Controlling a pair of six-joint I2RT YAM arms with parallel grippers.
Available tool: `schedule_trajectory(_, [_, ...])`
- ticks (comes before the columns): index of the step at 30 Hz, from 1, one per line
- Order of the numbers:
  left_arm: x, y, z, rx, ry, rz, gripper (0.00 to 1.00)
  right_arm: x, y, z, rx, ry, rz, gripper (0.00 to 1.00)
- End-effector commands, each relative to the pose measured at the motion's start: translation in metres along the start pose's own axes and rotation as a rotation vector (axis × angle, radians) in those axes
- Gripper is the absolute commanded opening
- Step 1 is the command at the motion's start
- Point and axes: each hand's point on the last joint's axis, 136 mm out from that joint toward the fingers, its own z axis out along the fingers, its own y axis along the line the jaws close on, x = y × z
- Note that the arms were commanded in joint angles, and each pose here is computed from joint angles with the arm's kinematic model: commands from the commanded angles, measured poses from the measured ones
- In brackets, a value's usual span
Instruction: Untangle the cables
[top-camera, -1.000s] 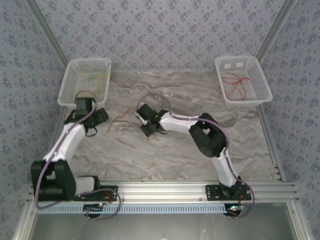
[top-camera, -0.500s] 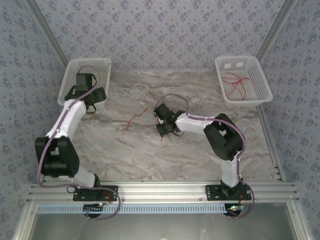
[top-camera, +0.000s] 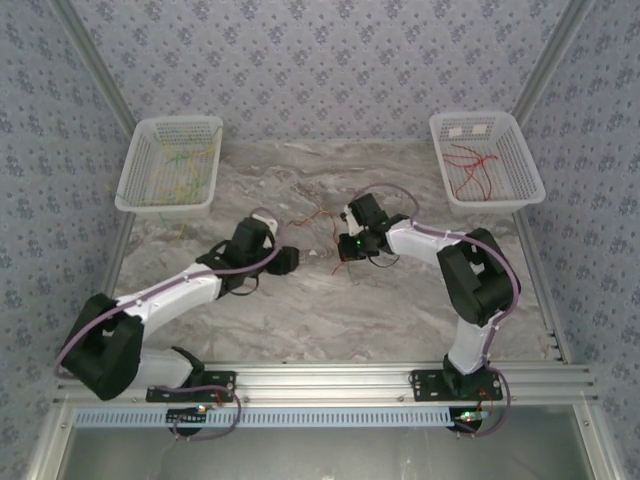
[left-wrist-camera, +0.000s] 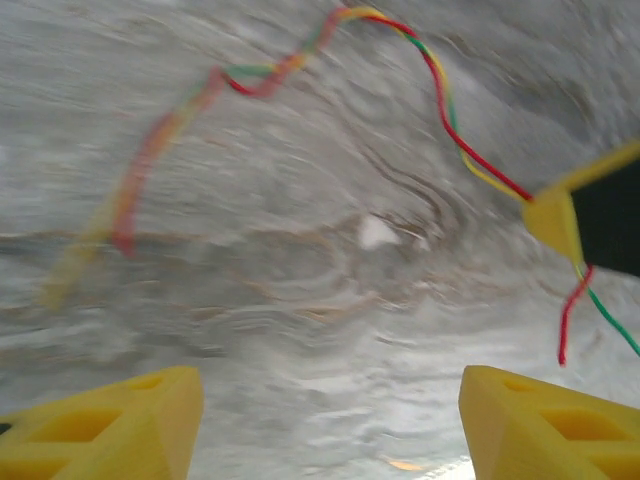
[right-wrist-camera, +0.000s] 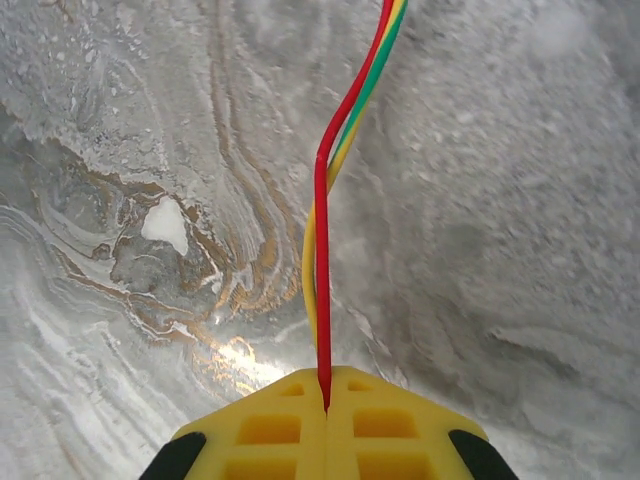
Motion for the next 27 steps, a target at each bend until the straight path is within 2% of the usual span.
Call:
schedule_trajectory(1, [-0.033, -0.061, 0.005, 0.231, -0.131, 0.083, 0.73, -0.006, 0.036, -0.020, -0.192, -0.017, 0.078, 0.00])
schedule_trajectory(4, [-0.022, -0.078, 0.022, 0.304, -0.083, 0.129, 0.75, -0.009, 0.041, -0.025, -0.230, -0.025, 0.113, 0.00])
schedule_trajectory(8, [-0.018, -0.098, 0.031, 0.399, -0.106, 0.155, 0.79, -0.009, 0.047, -0.028, -0.271, -0.017, 0.166, 0.00])
schedule_trajectory(11, [-0.010, -0.113, 0.038, 0.467, -0.062, 0.174, 0.83, -0.010, 0.043, -0.027, -0.255, -0.021, 0.221, 0.00])
schedule_trajectory(14, [0.004, -0.132, 0.037, 0.506, -0.065, 0.257, 0.86, -0.013, 0.044, -0.025, -0.261, -0.027, 0.265, 0.00])
schedule_trajectory(15, [0.009, -0.133, 0.040, 0.488, -0.058, 0.282, 0.81, -0.014, 0.047, -0.027, -0.269, -0.032, 0.261, 0.00])
schedule_trajectory(16, [0.012, -0.129, 0.045, 0.455, -0.045, 0.284, 0.66, -0.015, 0.049, -0.028, -0.271, -0.035, 0.258, 0.00])
schedule_trajectory(18, [0.013, -0.119, 0.052, 0.409, -0.039, 0.251, 0.26, -0.017, 0.052, -0.031, -0.264, -0.050, 0.245, 0.00])
schedule_trajectory(19, [0.012, -0.112, 0.052, 0.381, -0.051, 0.235, 0.11, -0.017, 0.051, -0.033, -0.254, -0.055, 0.244, 0.00])
schedule_trajectory(20, [0.011, -0.106, 0.051, 0.352, -0.064, 0.224, 0.05, -0.017, 0.048, -0.034, -0.242, -0.057, 0.246, 0.00])
schedule_trajectory(22, [0.007, -0.097, 0.045, 0.318, -0.101, 0.221, 0.01, -0.016, 0.041, -0.036, -0.231, -0.058, 0.256, 0.00])
schedule_trajectory(27, [-0.005, -0.078, 0.031, 0.241, -0.137, 0.233, 0.00, -0.006, 0.027, -0.035, -0.155, -0.037, 0.221, 0.00])
